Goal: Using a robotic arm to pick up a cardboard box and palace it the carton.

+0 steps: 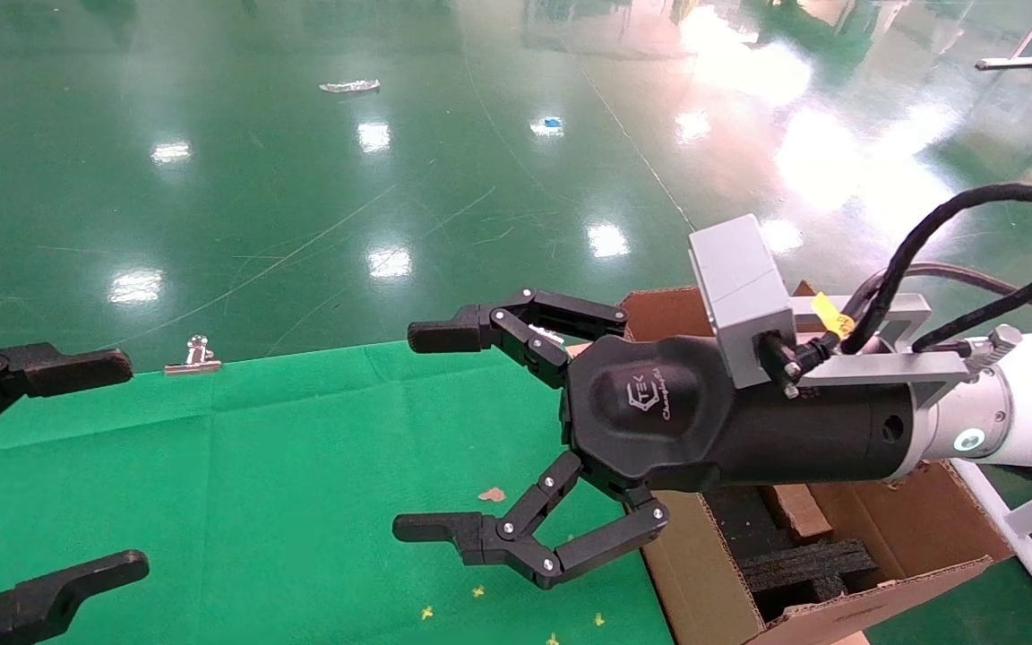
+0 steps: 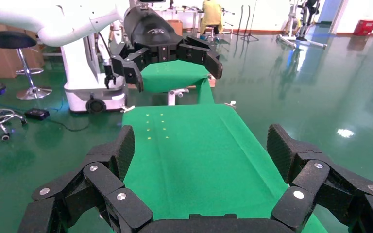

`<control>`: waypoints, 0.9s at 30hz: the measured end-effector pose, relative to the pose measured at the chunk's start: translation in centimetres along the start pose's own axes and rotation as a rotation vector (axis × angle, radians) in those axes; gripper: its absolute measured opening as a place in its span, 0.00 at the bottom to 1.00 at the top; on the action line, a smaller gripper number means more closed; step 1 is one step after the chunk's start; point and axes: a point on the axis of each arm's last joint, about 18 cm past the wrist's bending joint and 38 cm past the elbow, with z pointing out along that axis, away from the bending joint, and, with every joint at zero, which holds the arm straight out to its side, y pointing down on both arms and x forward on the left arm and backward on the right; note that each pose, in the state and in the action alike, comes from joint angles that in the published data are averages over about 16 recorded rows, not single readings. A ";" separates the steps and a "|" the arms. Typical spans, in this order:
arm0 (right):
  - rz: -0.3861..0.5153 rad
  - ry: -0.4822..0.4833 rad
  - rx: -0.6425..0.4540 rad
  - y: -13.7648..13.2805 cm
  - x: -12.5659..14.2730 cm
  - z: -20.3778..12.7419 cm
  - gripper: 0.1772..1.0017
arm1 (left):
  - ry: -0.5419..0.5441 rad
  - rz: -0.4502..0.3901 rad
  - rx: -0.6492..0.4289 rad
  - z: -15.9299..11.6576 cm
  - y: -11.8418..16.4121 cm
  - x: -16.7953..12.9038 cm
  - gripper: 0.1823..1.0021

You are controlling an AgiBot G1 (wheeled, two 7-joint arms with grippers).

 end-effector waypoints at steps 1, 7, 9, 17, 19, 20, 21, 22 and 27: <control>0.001 0.000 -0.001 0.0 0.0 0.0 1.00 | 0.000 0.000 0.000 0.0 0.0 0.0 1.00; 0.003 0.003 -0.003 0.1 0.2 0.0 1.00 | 0.000 0.000 0.000 0.0 0.0 0.0 1.00; 0.004 0.003 -0.004 0.1 0.2 0.0 1.00 | 0.000 0.000 0.000 0.0 0.0 0.0 1.00; 0.005 0.004 -0.006 0.1 0.3 0.0 1.00 | 0.000 0.000 0.000 0.0 0.0 0.0 1.00; 0.006 0.004 -0.006 0.1 0.3 0.0 1.00 | 0.000 0.000 0.000 0.0 0.0 0.0 1.00; 0.006 0.005 -0.006 0.1 0.3 0.0 1.00 | 0.000 0.000 0.000 0.0 0.0 0.0 1.00; 0.006 0.005 -0.006 0.1 0.3 0.0 1.00 | 0.000 0.000 0.000 0.0 0.0 0.0 1.00; 0.006 0.005 -0.006 0.1 0.3 0.0 1.00 | 0.000 0.000 0.000 0.0 0.0 0.0 1.00; 0.007 0.005 -0.007 0.1 0.3 0.1 1.00 | 0.000 0.000 0.000 0.0 0.0 0.0 1.00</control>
